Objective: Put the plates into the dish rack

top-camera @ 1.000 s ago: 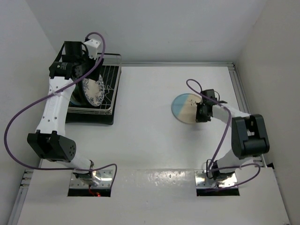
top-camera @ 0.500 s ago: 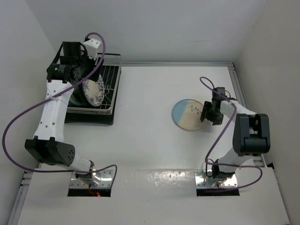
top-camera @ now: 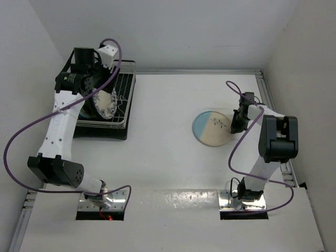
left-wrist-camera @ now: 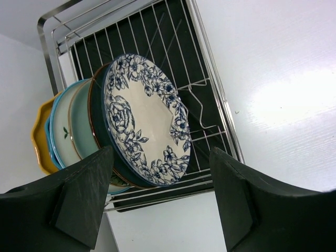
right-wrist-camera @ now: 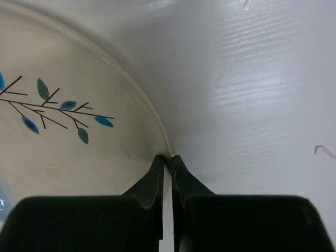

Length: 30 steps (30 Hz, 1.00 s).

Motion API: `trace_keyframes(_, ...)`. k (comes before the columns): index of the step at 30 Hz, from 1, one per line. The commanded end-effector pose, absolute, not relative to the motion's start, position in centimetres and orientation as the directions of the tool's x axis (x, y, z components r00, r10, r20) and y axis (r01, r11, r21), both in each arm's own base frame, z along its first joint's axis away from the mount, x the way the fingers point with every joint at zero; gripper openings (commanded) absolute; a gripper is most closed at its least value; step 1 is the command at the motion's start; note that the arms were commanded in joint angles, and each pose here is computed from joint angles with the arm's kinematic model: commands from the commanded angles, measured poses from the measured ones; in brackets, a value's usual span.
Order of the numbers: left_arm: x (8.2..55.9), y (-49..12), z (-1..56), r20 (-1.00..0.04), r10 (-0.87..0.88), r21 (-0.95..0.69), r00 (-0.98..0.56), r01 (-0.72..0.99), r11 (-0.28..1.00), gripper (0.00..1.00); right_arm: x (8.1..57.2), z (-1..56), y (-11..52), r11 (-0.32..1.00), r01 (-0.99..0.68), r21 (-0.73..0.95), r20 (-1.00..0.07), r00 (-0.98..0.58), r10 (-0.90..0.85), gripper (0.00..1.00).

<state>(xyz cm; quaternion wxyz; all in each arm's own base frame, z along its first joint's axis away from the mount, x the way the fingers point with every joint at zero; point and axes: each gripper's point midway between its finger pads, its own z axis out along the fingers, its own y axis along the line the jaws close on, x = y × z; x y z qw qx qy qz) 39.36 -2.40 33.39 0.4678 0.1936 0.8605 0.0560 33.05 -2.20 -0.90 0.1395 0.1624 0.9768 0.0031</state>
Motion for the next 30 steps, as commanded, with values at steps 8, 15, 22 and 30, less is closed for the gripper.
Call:
trace_keyframes(8,37.8,-11.3,30.5,-0.797,0.431,0.116,-0.424,0.593,0.797,0.78,31.3,0.9,6.4,0.789,0.144,0.598,-0.301,-0.871,0.388,0.00)
trace_keyframes(15,35.7,-19.5,25.5,-0.764,0.467,-0.099,-0.445,0.797,0.596,0.78,30.1,4.8,10.4,0.614,0.030,0.789,-0.340,-0.811,0.476,0.00)
trace_keyframes(22,34.2,-26.1,17.6,-0.650,0.521,-0.361,-0.553,0.829,0.428,0.84,27.9,4.9,12.3,0.522,0.027,0.852,-0.292,-0.805,0.517,0.00)
trace_keyframes(30,34.3,-29.5,7.9,-0.479,0.603,-0.450,-0.637,0.769,0.455,0.81,25.7,2.9,12.6,0.559,0.067,0.826,-0.269,-0.825,0.497,0.00)
